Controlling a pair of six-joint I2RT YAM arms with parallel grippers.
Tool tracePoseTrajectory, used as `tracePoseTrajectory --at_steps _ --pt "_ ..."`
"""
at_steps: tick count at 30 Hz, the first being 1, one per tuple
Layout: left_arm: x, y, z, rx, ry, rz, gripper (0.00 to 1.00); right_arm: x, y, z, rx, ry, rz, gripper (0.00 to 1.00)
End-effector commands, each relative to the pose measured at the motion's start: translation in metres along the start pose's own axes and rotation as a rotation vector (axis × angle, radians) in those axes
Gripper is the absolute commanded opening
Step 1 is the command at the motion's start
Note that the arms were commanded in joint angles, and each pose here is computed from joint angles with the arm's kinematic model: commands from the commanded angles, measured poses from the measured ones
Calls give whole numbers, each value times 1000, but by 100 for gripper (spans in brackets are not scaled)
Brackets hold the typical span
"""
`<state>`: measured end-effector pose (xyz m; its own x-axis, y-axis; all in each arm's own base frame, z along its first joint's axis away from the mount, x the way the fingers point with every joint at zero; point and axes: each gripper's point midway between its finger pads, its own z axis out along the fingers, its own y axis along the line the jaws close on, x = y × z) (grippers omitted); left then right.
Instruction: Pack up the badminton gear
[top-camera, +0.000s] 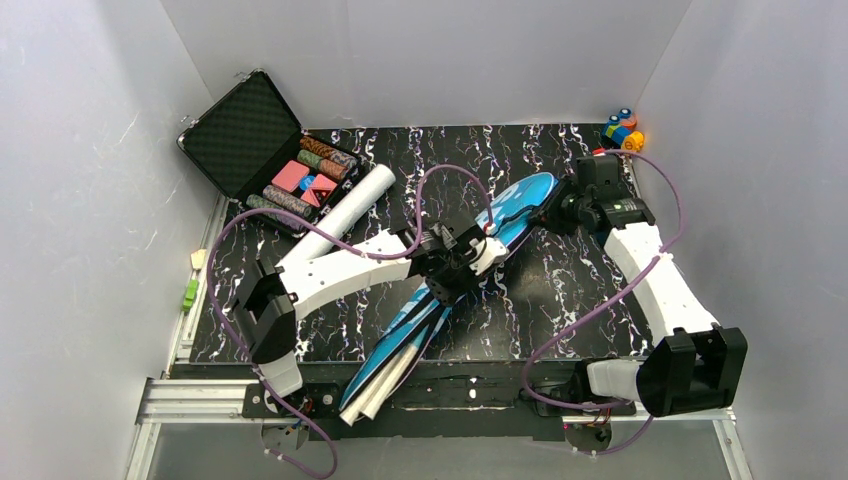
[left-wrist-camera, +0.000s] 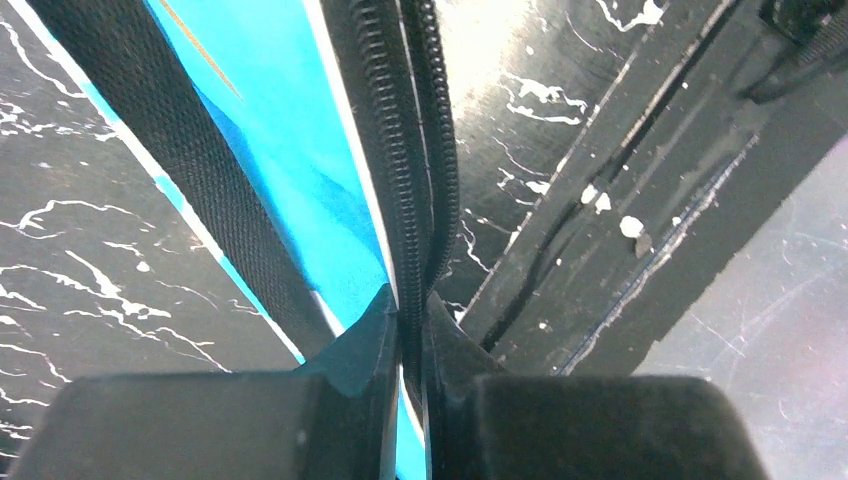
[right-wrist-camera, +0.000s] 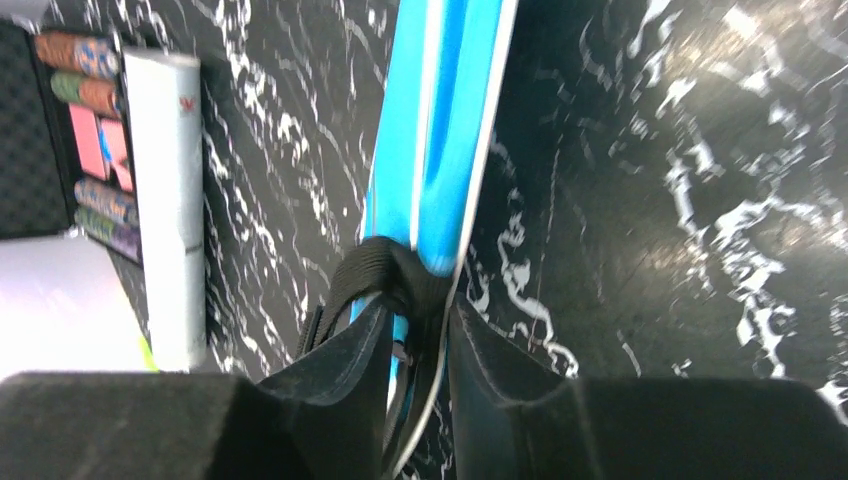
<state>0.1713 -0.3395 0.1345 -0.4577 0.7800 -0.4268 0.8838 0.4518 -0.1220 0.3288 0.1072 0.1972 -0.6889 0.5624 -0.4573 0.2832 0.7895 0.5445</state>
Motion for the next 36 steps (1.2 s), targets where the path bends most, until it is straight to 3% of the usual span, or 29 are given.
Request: tracePoseTrajectory --at_steps 1,6,16,25,29,33,36 --pt "-55 9 -17 -60 -195 27 0 51 13 -5 -68 182 5 39" --pt "-53 12 -17 -73 -194 26 0 58 10 4 -34 217 3 43" --pt "-50 11 -18 -70 -196 26 0 11 5 -4 70 81 -90 44" --pt "-48 11 -20 -74 -203 26 0 -3 -3 -17 73 48 -71 43" --pt "-49 11 -20 -71 -204 28 0 -4 -4 -17 59 43 -53 36" --pt "-49 11 -20 -71 -202 27 0 -3 -1 -16 43 52 -47 22" --pt "-50 11 -20 -71 -204 27 0 -2 1 -17 34 60 -45 20"
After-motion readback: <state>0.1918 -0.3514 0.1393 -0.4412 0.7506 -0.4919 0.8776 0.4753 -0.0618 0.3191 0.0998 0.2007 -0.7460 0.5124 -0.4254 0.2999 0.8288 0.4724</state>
